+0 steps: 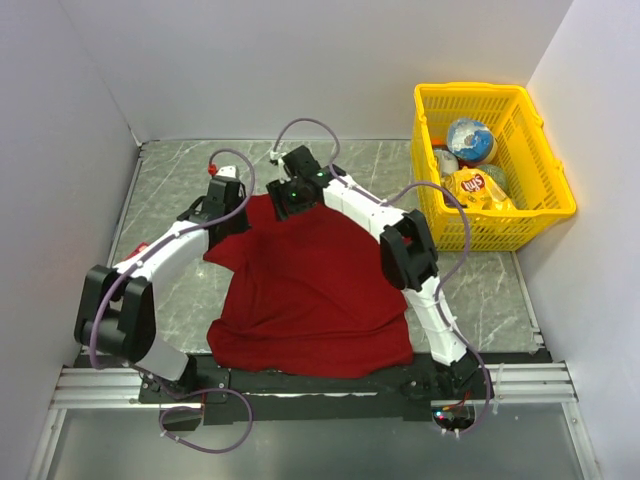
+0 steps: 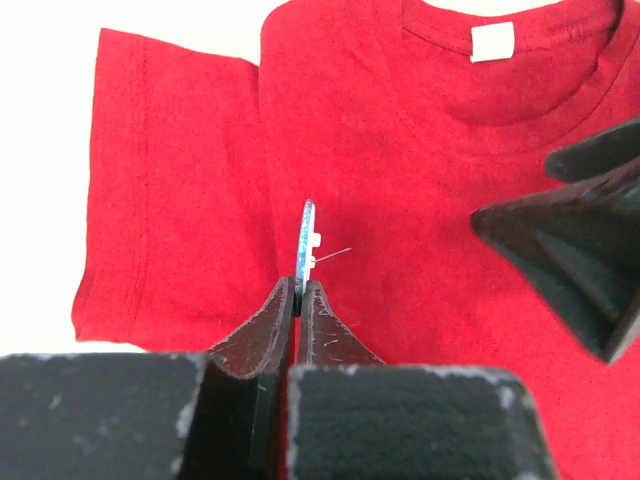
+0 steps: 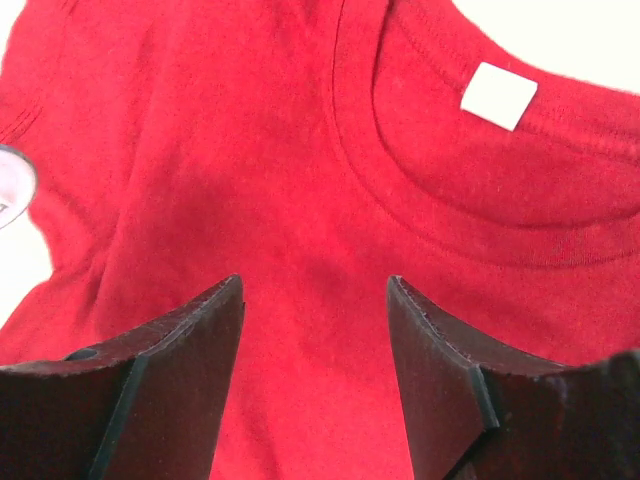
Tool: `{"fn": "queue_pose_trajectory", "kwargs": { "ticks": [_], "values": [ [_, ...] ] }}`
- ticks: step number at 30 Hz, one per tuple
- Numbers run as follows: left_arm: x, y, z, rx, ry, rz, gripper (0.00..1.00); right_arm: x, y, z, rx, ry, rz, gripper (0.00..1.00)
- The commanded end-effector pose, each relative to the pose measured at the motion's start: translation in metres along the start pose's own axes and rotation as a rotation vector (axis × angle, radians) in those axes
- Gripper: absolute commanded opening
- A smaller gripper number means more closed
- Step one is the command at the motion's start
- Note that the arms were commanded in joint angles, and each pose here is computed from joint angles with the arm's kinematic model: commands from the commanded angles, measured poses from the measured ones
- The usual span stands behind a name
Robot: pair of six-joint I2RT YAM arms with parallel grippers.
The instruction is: Pin the brooch onto the clothing
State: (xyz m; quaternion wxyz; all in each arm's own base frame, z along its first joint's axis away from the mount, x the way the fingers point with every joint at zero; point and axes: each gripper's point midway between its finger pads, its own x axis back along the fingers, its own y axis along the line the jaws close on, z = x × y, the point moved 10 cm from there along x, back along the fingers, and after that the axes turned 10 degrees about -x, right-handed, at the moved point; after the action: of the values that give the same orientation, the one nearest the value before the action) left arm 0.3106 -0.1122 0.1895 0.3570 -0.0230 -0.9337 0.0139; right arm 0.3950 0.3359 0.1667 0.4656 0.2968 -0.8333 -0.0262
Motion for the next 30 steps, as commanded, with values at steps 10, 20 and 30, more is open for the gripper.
{"fn": "queue_pose_trajectory", "kwargs": {
  "ticks": [10,20,30],
  "values": [
    [-0.031,0.023,-0.03,0.082,-0.023,0.054,0.01,-0.028,0.051,0.008,0.033,0.02,0.058,0.71],
    [-0.022,0.028,-0.031,0.099,-0.03,0.084,0.01,-0.059,0.057,0.025,-0.045,0.052,0.078,0.69],
    [-0.009,0.026,-0.035,0.101,-0.051,0.123,0.01,-0.077,0.047,0.043,-0.076,0.121,0.144,0.32]
  ]
}}
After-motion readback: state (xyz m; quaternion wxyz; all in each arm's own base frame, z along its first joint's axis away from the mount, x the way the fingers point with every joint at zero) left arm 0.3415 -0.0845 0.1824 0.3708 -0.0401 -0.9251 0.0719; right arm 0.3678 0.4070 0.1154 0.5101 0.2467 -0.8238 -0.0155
